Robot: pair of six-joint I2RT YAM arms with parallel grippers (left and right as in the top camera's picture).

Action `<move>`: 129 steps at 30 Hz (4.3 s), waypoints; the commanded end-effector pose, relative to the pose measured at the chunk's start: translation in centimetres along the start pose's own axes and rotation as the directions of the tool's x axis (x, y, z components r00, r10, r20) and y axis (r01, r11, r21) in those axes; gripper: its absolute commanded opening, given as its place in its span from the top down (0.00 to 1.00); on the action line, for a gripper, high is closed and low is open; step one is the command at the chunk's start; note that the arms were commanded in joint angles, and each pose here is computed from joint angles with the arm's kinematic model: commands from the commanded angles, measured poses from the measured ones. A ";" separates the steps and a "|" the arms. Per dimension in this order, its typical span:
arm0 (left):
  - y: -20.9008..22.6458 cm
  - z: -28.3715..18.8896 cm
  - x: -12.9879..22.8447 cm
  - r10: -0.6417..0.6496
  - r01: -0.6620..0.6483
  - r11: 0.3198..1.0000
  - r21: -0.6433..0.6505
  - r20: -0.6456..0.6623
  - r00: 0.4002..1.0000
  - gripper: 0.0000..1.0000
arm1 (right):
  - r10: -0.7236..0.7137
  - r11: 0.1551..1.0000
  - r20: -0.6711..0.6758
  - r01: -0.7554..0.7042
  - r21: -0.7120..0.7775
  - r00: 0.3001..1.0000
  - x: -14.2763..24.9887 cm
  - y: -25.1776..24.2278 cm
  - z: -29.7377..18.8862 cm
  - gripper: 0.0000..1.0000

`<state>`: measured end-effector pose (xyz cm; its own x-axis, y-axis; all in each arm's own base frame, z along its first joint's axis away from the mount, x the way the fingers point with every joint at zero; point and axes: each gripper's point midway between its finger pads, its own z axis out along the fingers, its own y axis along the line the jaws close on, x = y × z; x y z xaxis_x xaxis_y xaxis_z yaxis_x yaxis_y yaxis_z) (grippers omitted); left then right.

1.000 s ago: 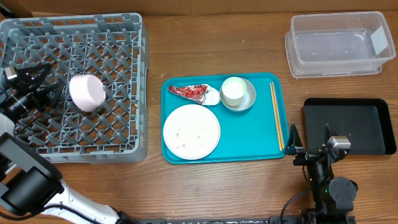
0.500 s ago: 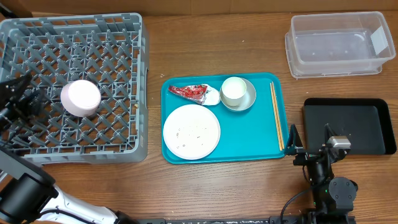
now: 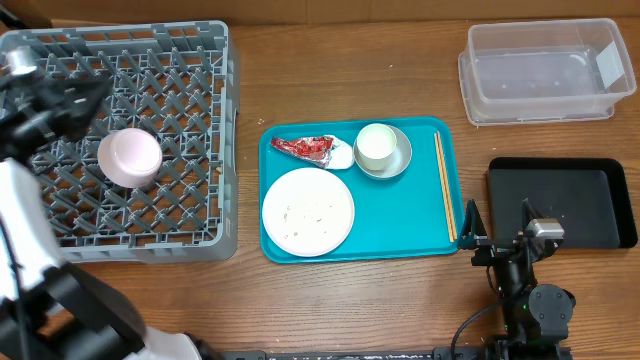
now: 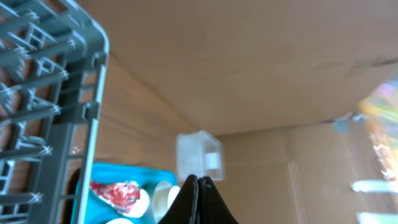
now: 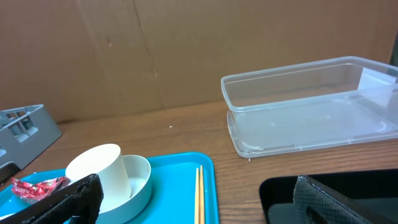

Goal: Sort waste into correct bins and load items into the dishwasher
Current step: 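Lower the bowl into the rack, open the left gripper, withdraw, then reach the left gripper to the white paper cup and grasp it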

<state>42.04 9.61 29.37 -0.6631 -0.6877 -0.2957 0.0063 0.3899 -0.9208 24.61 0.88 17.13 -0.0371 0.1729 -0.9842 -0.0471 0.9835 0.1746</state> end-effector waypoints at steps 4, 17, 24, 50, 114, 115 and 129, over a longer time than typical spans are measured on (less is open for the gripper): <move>2.8 0.0 1.2 0.403 -0.290 0.600 -0.746 -0.032 0.914 0.96 | 0.004 1.000 0.005 -0.004 0.006 1.000 0.1 -0.1 0.0 0.01; 9.8 2.9 3.8 0.410 -0.308 0.100 -0.946 -0.243 0.879 0.96 | 0.004 1.000 0.005 -0.004 0.006 1.000 0.1 -0.1 0.0 0.00; 15.9 2.4 4.1 0.273 -0.309 0.021 -0.951 -0.292 0.917 0.96 | 0.003 1.000 0.006 -0.004 0.006 1.000 0.1 -0.1 0.0 0.00; 20.1 -2.9 2.9 0.100 -0.077 0.114 -0.990 -0.066 0.993 0.96 | 0.004 1.000 0.005 -0.004 0.006 1.000 0.1 -0.1 0.0 0.00; 2.1 30.1 39.0 0.714 -0.975 0.206 0.085 -0.695 0.090 0.44 | 0.003 1.000 0.006 -0.004 0.006 1.000 0.1 -0.1 0.0 0.00; 2.0 30.2 39.0 0.715 -0.975 0.206 0.085 -0.693 0.090 0.45 | 0.004 1.000 0.005 -0.004 0.006 1.000 0.1 -0.1 0.0 0.00; 2.5 30.0 38.2 0.704 -0.983 0.174 0.052 -0.705 0.087 0.73 | 0.003 1.000 0.006 -0.004 0.006 1.000 0.1 -0.1 0.0 0.00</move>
<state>38.86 -34.60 8.49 -0.5777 0.6400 -0.5066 0.6994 0.7082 0.0971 24.62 0.88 17.12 -0.0375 0.1737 -0.9841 -0.0470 0.9834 0.1754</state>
